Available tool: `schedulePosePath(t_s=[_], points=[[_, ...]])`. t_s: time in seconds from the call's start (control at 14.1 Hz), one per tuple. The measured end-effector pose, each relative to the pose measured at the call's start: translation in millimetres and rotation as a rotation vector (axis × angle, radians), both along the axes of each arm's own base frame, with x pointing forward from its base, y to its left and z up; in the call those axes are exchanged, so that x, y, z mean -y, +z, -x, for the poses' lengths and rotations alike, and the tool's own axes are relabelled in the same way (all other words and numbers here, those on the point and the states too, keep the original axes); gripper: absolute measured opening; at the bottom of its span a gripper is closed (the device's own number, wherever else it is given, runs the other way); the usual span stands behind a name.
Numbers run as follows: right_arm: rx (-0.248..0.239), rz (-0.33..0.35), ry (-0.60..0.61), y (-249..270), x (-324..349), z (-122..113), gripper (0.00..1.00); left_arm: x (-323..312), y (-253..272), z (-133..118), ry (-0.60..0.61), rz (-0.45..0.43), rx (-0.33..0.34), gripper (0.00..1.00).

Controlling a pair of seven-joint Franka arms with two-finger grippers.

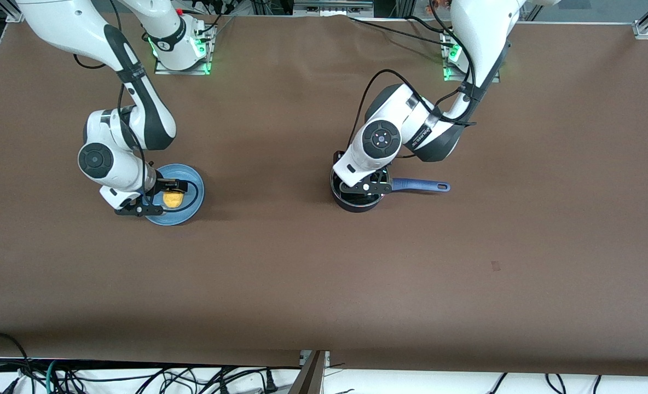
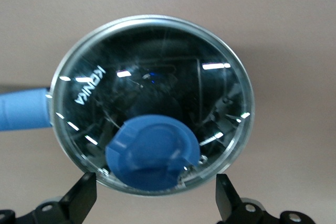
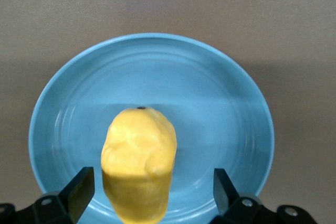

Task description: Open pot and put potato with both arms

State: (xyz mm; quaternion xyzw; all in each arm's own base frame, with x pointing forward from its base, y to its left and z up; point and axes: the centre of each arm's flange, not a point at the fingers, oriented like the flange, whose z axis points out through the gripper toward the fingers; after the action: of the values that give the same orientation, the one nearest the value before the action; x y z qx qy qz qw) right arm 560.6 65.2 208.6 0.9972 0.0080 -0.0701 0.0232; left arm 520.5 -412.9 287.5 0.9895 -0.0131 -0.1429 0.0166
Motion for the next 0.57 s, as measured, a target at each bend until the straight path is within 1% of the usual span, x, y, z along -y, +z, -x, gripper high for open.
schedulePosePath(t_s=[0.28, 0.42, 0.5, 0.57], points=[[0.013, -0.002, 0.001, -7, 0, -1, 1.0, -1, -2, -4, -0.01, -0.005, 0.033, 1.0], [0.016, -0.002, 0.001, -9, 0, -2, 0.99, 0, -7, -6, -0.008, -0.001, 0.036, 0.96], [0.016, -0.003, 0.001, -9, 0, -2, 0.96, 0, -11, -6, -0.007, -0.002, 0.034, 0.92], [0.016, -0.003, 0.001, -9, 0, -2, 0.87, 0, -13, -6, -0.007, -0.002, 0.032, 0.92]])
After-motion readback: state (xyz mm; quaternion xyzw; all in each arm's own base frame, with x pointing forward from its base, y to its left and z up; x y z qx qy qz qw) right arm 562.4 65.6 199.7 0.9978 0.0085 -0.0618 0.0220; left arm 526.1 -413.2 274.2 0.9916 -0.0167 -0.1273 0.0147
